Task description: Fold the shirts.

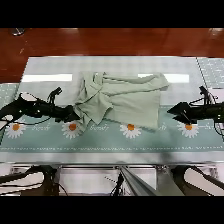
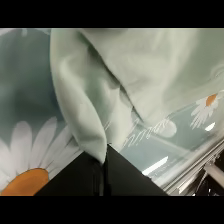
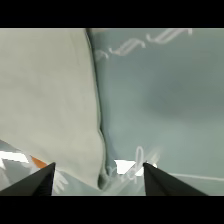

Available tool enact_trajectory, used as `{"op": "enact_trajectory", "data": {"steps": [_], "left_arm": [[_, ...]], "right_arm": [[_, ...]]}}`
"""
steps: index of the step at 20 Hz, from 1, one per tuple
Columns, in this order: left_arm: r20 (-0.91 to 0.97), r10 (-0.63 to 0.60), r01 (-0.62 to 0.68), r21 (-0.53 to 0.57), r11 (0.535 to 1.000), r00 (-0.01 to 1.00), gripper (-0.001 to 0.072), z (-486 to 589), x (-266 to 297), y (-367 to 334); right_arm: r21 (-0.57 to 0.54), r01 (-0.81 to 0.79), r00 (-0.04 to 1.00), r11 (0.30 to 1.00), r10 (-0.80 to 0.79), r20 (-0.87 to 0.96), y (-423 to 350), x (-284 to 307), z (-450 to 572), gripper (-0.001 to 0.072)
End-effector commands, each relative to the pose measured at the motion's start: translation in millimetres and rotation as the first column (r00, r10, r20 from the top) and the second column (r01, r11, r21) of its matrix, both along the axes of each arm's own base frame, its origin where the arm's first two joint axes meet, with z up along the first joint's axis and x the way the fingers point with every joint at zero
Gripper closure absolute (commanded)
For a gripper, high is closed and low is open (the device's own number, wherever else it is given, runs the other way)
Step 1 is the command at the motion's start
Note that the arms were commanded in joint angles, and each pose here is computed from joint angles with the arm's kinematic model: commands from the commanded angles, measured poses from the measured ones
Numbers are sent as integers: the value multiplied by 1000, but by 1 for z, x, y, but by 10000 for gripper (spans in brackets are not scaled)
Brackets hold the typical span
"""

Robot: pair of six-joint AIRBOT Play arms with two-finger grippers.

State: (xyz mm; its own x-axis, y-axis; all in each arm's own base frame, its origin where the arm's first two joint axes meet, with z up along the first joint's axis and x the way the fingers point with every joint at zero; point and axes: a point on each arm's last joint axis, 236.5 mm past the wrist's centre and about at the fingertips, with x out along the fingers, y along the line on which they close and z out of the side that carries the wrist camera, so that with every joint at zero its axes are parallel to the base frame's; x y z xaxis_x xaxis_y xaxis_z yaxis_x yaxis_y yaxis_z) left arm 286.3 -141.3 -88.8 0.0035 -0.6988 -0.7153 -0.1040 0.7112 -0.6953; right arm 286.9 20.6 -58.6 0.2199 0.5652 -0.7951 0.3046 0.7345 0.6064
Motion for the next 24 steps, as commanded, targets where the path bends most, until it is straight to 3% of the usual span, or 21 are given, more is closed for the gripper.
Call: {"op": "enact_trajectory", "data": {"steps": [1, 9, 15, 16, 17, 18, 19, 21, 24], "left_arm": [[19, -33, 34, -9, 999, 999, 679, 6, 2, -7], [21, -33, 33, -8, 999, 999, 679, 6, 3, -7], [25, -21, 22, -18, 1000, 999, 678, 8, 5, -9], [29, -14, 15, -26, 1000, 999, 678, 9, 7, -10], [31, -5, 6, -34, 999, 999, 678, 11, 9, -12], [37, 7, -5, -43, 999, 999, 678, 13, 13, -13], [64, 9, -6, -44, 999, 998, 679, 20, 22, -12], [187, 41, -28, -72, 997, 982, 679, 61, 56, -12], [513, 206, -69, -274, 959, 833, 679, 224, 132, -16]], "right_arm": [[-79, -48, 996, 996, 43, -73, 6, -11, -13, 89], [-15, -162, 980, 987, 159, -117, 72, -9, -35, 89], [19, -174, 983, 985, 174, -49, 107, 30, -32, 99], [26, -193, 980, 981, 194, -49, 115, 33, -33, 157], [37, -212, 976, 977, 214, -47, 125, 36, -33, 345], [52, -229, 972, 972, 231, -38, 135, 40, -29, 634], [58, -257, 966, 965, 257, 1, 141, 50, -16, 694], [28, -313, 944, 949, 308, 114, 137, 87, 38, 694], [-125, -294, 877, 948, 319, 358, 111, 156, 173, 695]]}}
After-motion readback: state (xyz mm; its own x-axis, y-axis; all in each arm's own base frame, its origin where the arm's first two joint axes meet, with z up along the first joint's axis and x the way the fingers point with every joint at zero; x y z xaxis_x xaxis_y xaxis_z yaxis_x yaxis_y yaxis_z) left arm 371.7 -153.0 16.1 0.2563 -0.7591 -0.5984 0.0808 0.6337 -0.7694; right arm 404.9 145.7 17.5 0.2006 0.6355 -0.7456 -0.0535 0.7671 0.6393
